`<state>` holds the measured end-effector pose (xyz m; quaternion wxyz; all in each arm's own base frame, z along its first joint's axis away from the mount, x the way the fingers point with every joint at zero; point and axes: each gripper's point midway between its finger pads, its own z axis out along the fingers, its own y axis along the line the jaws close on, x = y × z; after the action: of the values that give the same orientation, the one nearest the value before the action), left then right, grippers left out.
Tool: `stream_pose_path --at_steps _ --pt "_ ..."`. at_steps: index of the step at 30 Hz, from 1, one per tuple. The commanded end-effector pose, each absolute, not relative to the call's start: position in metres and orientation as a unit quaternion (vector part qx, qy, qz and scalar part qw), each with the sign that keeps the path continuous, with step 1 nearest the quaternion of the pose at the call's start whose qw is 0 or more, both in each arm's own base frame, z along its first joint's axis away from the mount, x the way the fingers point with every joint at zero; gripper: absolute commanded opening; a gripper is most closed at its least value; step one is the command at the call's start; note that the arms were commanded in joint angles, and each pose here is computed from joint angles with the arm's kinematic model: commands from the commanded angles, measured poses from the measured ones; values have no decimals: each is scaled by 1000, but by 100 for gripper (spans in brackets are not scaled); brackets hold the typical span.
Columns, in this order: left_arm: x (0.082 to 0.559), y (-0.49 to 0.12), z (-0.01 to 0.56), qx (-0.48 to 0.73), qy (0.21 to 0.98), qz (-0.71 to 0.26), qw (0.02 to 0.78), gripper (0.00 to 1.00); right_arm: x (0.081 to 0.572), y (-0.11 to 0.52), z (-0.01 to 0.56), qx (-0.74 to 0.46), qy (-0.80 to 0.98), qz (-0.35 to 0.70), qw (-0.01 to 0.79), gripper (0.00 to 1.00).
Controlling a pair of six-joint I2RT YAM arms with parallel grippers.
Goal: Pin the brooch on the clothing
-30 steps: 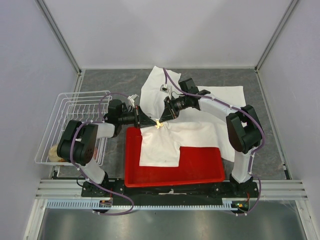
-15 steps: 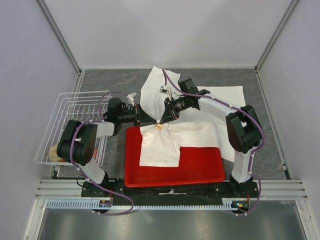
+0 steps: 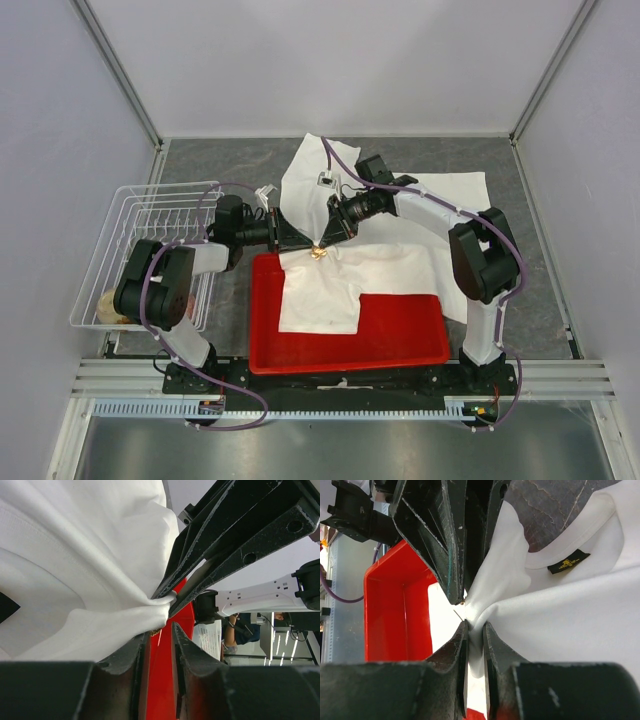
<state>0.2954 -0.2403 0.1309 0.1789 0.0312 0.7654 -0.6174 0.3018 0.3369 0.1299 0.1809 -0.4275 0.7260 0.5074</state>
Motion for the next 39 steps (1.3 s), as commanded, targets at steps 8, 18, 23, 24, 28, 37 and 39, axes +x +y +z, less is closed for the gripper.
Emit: stream_pose_path --at_steps 8,18,23,24,28,37,39 --pt "295 -243 139 70 759 -619 190 30 304 348 152 -440 697 534 188 0" --pt "294 -251 138 91 761 -614 191 23 302 352 154 -440 695 539 179 0" --pt "295 -252 137 87 763 -613 188 8 303 352 154 -441 697 536 180 0" --pt "296 -252 137 83 764 -612 187 5 304 352 154 -442 697 534 181 0" --pt "295 -252 138 70 761 -618 184 2 303 349 153 -451 698 523 189 2" --pt "299 -252 139 59 762 -617 190 2 304 349 149 -458 701 512 194 27" --pt "300 -252 139 59 762 -616 191 2 304 351 148 -460 701 509 195 30"
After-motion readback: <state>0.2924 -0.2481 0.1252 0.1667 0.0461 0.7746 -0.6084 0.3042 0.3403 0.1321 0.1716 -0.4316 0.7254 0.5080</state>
